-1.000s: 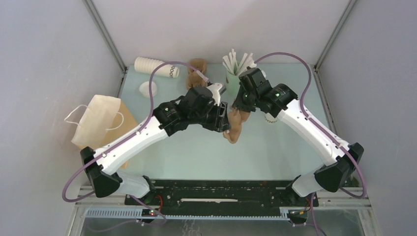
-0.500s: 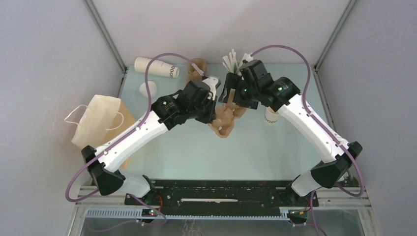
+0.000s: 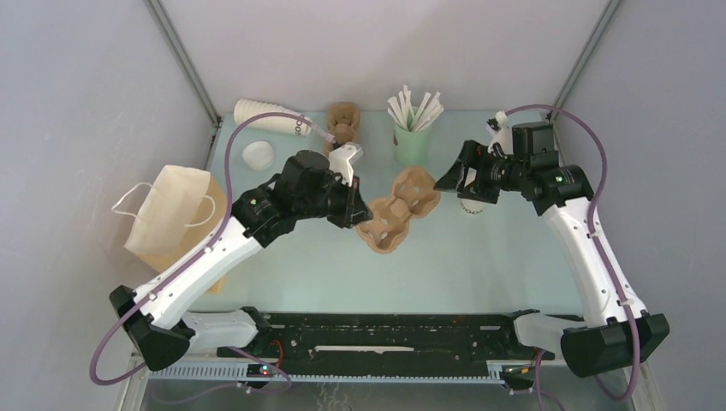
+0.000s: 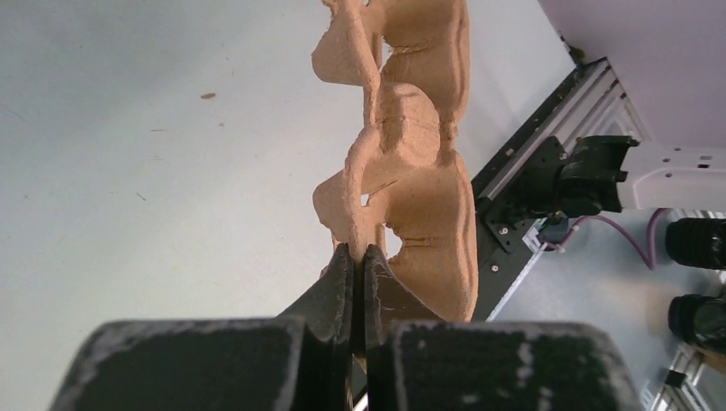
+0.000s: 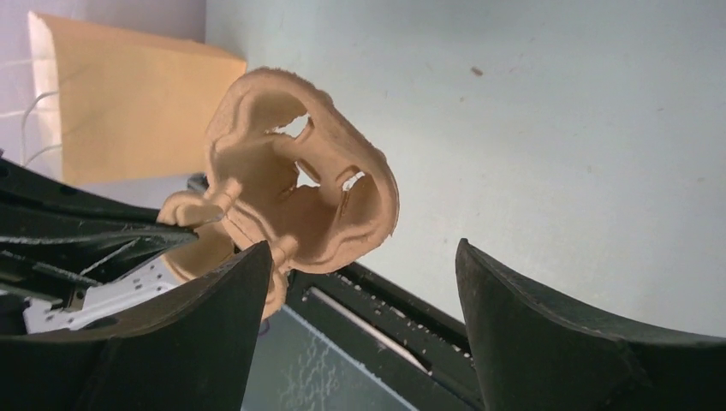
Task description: Pack the takeout coffee
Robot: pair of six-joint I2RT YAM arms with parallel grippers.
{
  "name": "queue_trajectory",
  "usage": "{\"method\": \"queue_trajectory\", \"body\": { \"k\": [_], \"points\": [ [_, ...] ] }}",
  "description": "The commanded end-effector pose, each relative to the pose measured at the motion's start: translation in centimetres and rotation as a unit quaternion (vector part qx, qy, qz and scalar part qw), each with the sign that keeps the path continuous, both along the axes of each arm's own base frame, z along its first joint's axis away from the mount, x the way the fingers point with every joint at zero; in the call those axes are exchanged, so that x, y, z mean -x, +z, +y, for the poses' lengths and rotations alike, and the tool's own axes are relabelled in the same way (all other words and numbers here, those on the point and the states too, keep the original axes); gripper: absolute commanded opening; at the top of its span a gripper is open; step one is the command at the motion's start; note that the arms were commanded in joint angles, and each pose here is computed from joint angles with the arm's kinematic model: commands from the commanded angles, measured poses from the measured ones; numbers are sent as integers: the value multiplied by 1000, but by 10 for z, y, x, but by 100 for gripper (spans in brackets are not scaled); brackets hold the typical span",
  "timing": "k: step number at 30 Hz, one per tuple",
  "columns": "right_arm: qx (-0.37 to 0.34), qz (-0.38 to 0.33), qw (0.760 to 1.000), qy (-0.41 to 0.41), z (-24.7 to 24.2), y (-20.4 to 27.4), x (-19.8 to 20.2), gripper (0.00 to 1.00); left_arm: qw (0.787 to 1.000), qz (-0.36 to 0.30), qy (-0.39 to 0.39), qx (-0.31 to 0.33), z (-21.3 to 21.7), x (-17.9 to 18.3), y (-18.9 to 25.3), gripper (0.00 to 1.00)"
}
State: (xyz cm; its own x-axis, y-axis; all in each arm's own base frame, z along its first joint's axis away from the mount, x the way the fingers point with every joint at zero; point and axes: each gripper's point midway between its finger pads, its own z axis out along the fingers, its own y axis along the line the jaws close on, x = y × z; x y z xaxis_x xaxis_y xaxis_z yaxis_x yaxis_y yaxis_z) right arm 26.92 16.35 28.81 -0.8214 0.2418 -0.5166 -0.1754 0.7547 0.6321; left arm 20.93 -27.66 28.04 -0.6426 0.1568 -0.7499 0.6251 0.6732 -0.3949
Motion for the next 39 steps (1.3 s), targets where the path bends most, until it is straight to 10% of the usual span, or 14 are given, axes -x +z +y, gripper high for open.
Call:
{"method": "queue_trajectory", "body": {
  "k": [1,23,29,39],
  "points": [
    [-56,-26,995,73,14,15,14,84,997,-13,-14,73,-11,8,29,0],
    [-116,-39,991,59,36,26,18,27,995,9,26,96,0,15,40,0],
    [-103,-15,995,15,29,18,16,68,993,-11,60,97,8,5,47,0],
    [-158,51,986,-17,63,19,11,68,983,-57,147,99,27,-22,60,0]
  ]
}}
